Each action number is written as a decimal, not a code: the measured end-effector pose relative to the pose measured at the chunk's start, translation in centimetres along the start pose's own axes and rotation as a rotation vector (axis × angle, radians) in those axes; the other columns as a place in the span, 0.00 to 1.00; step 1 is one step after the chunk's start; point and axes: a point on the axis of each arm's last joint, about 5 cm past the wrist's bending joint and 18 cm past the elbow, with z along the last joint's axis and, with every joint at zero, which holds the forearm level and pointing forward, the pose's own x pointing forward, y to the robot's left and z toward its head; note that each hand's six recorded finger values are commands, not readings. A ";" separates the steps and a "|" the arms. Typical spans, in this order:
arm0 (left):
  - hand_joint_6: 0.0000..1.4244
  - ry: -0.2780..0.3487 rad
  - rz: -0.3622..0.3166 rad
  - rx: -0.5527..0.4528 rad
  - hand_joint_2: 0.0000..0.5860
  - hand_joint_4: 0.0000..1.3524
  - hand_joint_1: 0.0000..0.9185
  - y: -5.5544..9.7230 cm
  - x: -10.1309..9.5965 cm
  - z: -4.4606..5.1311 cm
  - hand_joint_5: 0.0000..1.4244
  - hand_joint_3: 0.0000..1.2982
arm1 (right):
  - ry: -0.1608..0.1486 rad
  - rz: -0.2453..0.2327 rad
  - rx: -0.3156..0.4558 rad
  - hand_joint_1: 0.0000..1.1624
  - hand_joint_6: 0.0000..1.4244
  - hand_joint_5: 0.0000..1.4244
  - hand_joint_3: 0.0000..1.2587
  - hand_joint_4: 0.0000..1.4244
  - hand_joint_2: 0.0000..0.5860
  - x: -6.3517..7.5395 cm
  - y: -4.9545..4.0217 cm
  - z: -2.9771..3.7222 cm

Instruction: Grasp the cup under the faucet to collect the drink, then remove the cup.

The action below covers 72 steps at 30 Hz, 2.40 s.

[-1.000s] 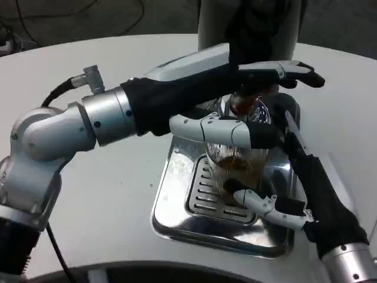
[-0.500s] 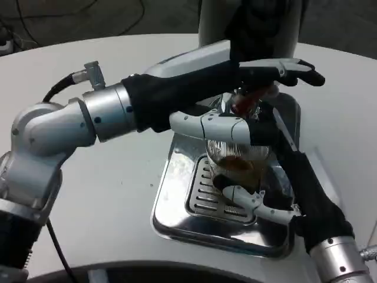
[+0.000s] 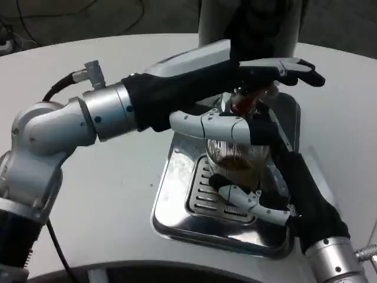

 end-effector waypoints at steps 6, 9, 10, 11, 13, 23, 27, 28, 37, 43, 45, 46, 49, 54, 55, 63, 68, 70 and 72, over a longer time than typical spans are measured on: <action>0.10 0.000 -0.001 0.000 0.19 0.05 0.00 0.0 0.0 0.01 0.09 0.14 | -0.004 -0.001 0.001 0.67 0.00 0.11 0.00 0.04 0.35 0.5 0.16 0.01; 0.10 -0.002 -0.002 0.001 0.19 0.05 0.00 0.0 0.0 0.04 0.09 0.14 | -0.011 0.000 0.004 0.67 0.00 0.11 0.01 0.04 0.35 0.7 0.27 0.12; 0.10 -0.002 -0.003 0.002 0.19 0.05 0.00 0.0 0.0 0.05 0.09 0.14 | -0.013 0.001 0.005 0.67 0.00 0.11 0.01 0.04 0.35 0.7 0.31 0.14; 0.10 -0.002 -0.003 0.002 0.19 0.05 0.00 0.0 0.0 0.06 0.09 0.14 | -0.014 0.002 0.005 0.67 0.00 0.11 0.01 0.04 0.35 0.8 0.36 0.16; 0.10 -0.003 -0.004 0.003 0.19 0.05 0.00 0.1 0.0 0.08 0.09 0.14 | -0.016 0.003 0.007 0.67 0.00 0.11 0.01 0.04 0.35 0.9 0.46 0.20; 0.10 -0.010 -0.003 0.011 0.19 0.05 0.00 0.3 0.1 0.24 0.09 0.14 | -0.027 0.005 0.009 0.67 0.00 0.11 0.01 0.04 0.36 1.1 0.83 0.40; 0.10 -0.011 -0.003 0.012 0.19 0.05 0.00 0.3 0.1 0.26 0.09 0.14 | -0.014 -0.006 0.016 0.66 0.00 0.11 0.01 0.04 0.36 1.1 1.14 0.25; 0.10 -0.010 -0.003 0.012 0.19 0.05 0.00 0.3 0.1 0.26 0.09 0.14 | -0.013 -0.013 0.020 0.66 0.00 0.11 0.01 0.03 0.36 1.1 1.23 0.26; 0.10 -0.008 -0.007 0.026 0.19 0.05 0.00 0.4 0.0 0.42 0.09 0.14 | -0.011 -0.031 0.026 0.65 0.00 0.10 0.00 0.03 0.35 1.4 1.62 0.27; 0.10 -0.008 -0.008 0.030 0.19 0.05 0.00 0.5 0.0 0.46 0.09 0.14 | -0.011 -0.031 0.028 0.65 0.00 0.10 0.00 0.03 0.35 1.4 1.68 0.29; 0.10 -0.008 -0.009 0.034 0.19 0.05 0.00 0.5 0.0 0.48 0.09 0.14 | -0.011 -0.033 0.029 0.65 0.00 0.10 0.00 0.03 0.35 1.4 1.71 0.30; 0.10 -0.008 -0.009 0.036 0.19 0.05 0.00 0.5 0.0 0.49 0.09 0.14 | -0.011 -0.034 0.030 0.65 0.00 0.10 0.00 0.03 0.35 1.4 1.73 0.30; 0.10 -0.008 -0.010 0.040 0.19 0.05 0.00 0.5 0.0 0.51 0.09 0.14 | -0.011 -0.036 0.031 0.65 0.00 0.10 0.00 0.03 0.35 1.4 1.80 0.31; 0.10 -0.009 -0.012 0.047 0.19 0.05 0.00 0.6 0.0 0.57 0.09 0.14 | -0.010 -0.044 0.035 0.65 0.00 0.10 0.00 0.02 0.35 1.4 1.95 0.34; 0.10 -0.009 -0.012 0.050 0.19 0.05 0.00 0.6 0.0 0.59 0.09 0.14 | -0.010 -0.046 0.033 0.65 0.00 0.10 0.00 0.02 0.35 1.4 1.97 0.35; 0.10 -0.015 -0.016 0.070 0.19 0.05 0.00 0.7 0.0 0.85 0.09 0.14 | -0.011 -0.067 0.043 0.65 0.00 0.10 0.00 0.02 0.35 1.5 2.43 0.52; 0.10 -0.013 -0.018 0.076 0.20 0.05 0.00 0.7 0.0 0.91 0.09 0.14 | -0.006 -0.071 0.043 0.65 0.00 0.10 0.00 0.02 0.35 1.5 2.68 0.45; 0.10 -0.012 -0.019 0.078 0.20 0.05 0.00 0.7 0.1 0.92 0.09 0.14 | -0.003 -0.073 0.043 0.65 0.00 0.11 0.00 0.02 0.35 1.4 2.76 0.40; 0.10 -0.012 -0.020 0.080 0.20 0.06 0.00 0.7 0.1 0.93 0.09 0.14 | -0.003 -0.078 0.036 0.65 0.00 0.11 0.00 0.02 0.35 1.4 2.85 0.39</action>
